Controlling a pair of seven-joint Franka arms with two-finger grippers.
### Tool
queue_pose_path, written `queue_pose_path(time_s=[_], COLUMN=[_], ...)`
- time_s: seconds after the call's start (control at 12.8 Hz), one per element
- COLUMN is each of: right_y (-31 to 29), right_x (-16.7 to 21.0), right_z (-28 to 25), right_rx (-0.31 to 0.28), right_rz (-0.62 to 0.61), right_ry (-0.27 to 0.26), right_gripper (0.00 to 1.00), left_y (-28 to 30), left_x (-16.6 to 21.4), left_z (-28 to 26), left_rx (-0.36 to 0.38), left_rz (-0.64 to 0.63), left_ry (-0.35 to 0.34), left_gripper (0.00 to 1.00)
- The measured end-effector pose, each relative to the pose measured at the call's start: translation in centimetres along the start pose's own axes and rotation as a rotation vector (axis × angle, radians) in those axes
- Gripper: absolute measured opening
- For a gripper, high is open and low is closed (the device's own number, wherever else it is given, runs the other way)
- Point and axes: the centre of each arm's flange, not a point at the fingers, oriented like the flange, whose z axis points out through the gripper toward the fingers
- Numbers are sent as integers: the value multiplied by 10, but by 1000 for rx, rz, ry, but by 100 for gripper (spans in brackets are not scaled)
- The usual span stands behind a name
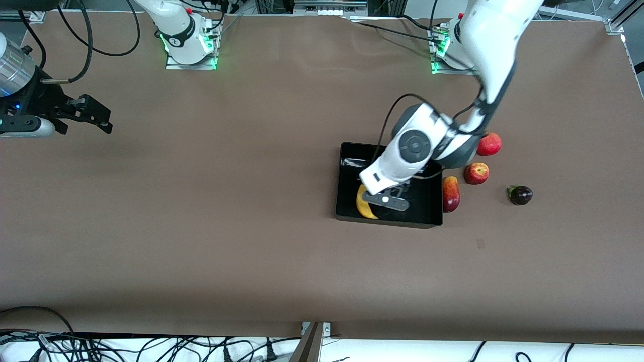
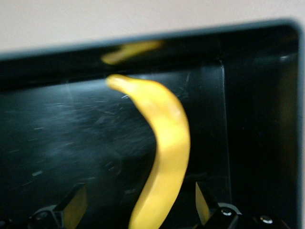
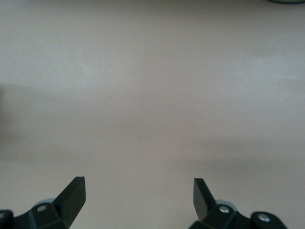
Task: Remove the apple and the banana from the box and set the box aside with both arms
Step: 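Move the left gripper into the tray and grasp the yellow banana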
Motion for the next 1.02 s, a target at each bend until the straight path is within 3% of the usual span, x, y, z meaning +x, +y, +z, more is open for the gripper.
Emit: queue_pose_path(time_s=[0.16,0.55,1.02], right_y=[0,-1,-1], right_x=[0,0,0], right_z=[0,0,0], right_rx=[0,0,0], right_rz=[-1,-1,-1], right_ry=[0,0,0], right_gripper=[100,100,100], left_y=[-2,2,-1], left_x=[-2,-9,-7], left_z=[22,49,44], left_rx=[-1,-21,-24], left_rz=[-6,-10,-27], left_ry=[-22,7,24], left_gripper=[100,100,34])
